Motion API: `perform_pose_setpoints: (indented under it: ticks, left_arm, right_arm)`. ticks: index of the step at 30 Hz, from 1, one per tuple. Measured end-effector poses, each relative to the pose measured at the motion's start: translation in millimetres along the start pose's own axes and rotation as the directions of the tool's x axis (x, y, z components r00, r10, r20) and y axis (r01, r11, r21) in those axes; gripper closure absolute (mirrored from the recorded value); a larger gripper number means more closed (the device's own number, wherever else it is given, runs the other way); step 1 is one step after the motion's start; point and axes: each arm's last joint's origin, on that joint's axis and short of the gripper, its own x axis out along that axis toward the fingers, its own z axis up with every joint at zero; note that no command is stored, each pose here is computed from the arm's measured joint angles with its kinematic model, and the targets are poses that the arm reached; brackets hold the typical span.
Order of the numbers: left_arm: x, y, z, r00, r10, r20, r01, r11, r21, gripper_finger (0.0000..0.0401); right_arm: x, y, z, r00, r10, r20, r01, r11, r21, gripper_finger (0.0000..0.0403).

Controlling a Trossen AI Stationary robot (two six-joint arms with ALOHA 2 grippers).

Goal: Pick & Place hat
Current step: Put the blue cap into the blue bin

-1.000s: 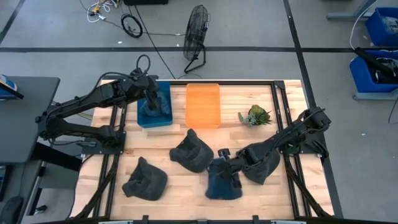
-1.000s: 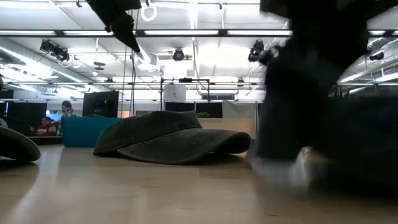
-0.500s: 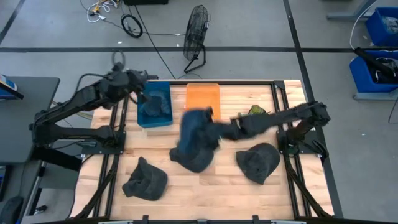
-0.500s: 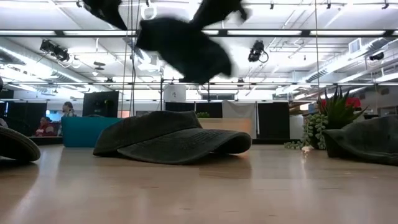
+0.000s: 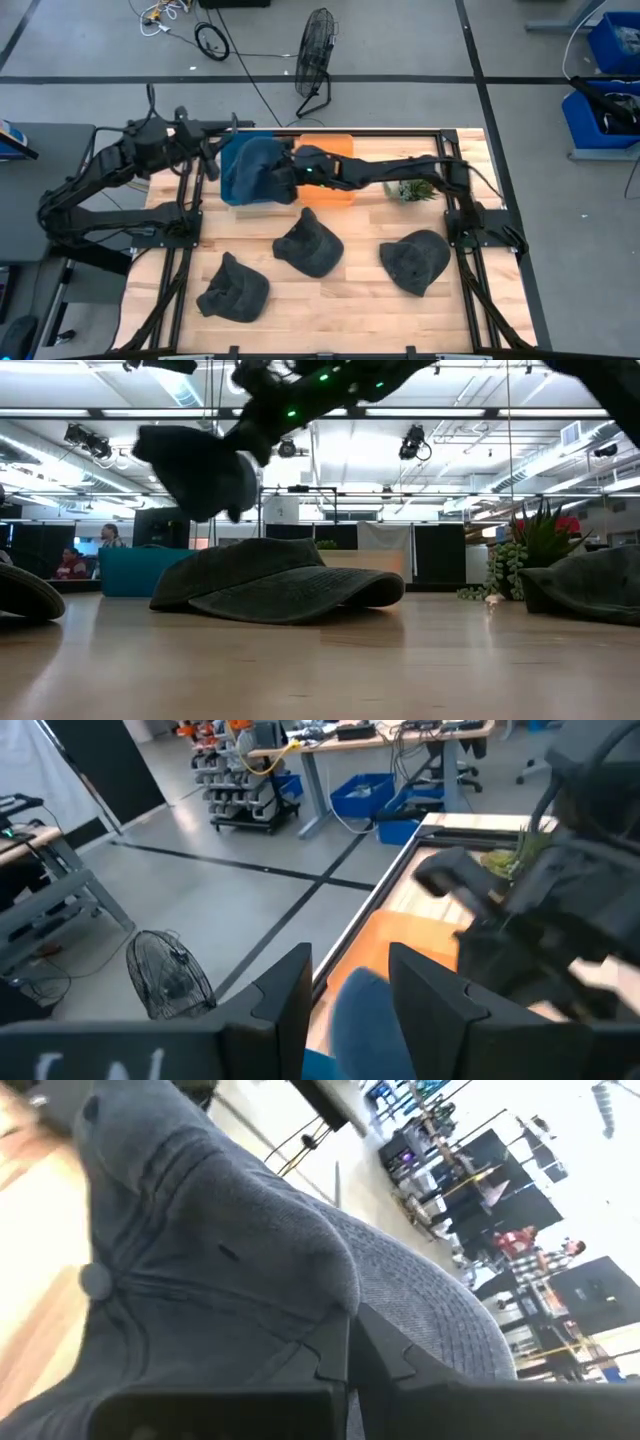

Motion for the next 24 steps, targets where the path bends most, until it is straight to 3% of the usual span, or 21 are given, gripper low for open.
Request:
perform_pose_setpoints:
  ticks: [3,7,11,14,19,21,24]
  left_arm:
    - [2,0,0,1.0,-0.001,-0.008,0.001,1.0,0.0,0.0263]
    - [2,-2,-5,0.999,-0.008,-0.043,0.007,1.0,-0.029,0.0263]
    - [5,-5,-16,0.987,-0.038,-0.156,0.027,0.997,-0.072,0.0263]
    - [16,-11,-17,0.972,-0.133,-0.193,0.106,0.984,-0.145,0.0263]
    - [48,-29,-16,0.943,-0.232,-0.237,0.202,0.969,-0.143,0.0263]
    - [62,-36,-15,0.937,-0.245,-0.25,0.216,0.967,-0.137,0.0263]
    - [83,-48,-16,0.931,-0.257,-0.261,0.23,0.965,-0.128,0.0263]
  right_arm:
    - [20,1,-7,0.999,0.018,-0.033,-0.018,1.0,-0.001,0.0398]
    - [23,7,-17,0.983,0.047,-0.178,-0.048,0.999,-0.005,0.0398]
    - [0,9,-4,0.938,0.026,-0.346,-0.057,0.995,-0.079,0.0398]
    - [-25,7,14,0.921,0.054,-0.387,-0.084,0.995,-0.061,0.0398]
    - [-55,-4,36,0.907,-0.002,-0.421,0.043,0.995,0.09,0.0399]
    - [-57,-8,37,0.896,-0.057,-0.441,0.116,0.987,0.109,0.0399]
    - [-56,-8,35,0.886,-0.074,-0.457,0.136,0.985,0.106,0.0399]
